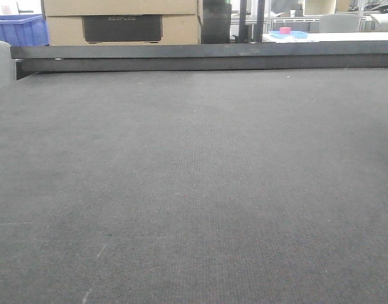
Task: Place valve from conveyor to right shelf box
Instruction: 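Lift both held valves up off the conveyor belt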
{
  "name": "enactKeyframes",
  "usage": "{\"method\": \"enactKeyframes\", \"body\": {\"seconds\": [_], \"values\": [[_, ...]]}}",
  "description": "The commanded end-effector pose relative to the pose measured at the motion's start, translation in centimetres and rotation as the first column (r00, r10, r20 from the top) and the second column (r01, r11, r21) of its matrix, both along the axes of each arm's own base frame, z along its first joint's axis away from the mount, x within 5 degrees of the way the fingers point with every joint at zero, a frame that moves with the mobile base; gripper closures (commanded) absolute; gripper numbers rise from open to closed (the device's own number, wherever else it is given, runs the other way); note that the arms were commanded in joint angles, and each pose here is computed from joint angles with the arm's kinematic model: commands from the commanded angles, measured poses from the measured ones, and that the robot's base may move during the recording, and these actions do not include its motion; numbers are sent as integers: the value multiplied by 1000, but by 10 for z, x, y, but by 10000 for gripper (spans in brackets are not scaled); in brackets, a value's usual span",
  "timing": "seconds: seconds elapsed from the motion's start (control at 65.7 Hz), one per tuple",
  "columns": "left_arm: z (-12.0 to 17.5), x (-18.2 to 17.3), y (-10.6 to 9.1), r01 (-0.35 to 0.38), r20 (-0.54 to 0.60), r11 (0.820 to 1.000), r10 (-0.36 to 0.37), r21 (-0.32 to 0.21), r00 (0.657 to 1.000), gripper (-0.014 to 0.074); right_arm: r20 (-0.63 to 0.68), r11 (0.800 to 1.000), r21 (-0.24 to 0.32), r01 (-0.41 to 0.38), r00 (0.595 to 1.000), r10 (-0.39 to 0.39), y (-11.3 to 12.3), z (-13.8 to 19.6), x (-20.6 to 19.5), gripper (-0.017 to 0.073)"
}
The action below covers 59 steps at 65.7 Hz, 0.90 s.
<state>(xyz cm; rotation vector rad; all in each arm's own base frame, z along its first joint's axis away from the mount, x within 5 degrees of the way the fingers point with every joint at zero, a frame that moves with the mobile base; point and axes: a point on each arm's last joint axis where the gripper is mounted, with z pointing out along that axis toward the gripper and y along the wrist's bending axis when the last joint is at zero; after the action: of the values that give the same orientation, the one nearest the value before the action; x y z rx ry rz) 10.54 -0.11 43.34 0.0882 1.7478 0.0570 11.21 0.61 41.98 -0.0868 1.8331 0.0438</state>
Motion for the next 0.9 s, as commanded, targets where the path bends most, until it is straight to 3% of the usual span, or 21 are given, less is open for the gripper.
{"method": "enactKeyframes", "body": {"seconds": [0.0,0.883], "values": [[8,-3,0,2,76,1000,-2,-8,997,705,110,1000,4,14,994,-14,-1,14,-2,711],[9,-3,0,2,79,1000,-2,-8,997,705,112,1000,7,13,994,-14,-1,14,-2,711]]}}
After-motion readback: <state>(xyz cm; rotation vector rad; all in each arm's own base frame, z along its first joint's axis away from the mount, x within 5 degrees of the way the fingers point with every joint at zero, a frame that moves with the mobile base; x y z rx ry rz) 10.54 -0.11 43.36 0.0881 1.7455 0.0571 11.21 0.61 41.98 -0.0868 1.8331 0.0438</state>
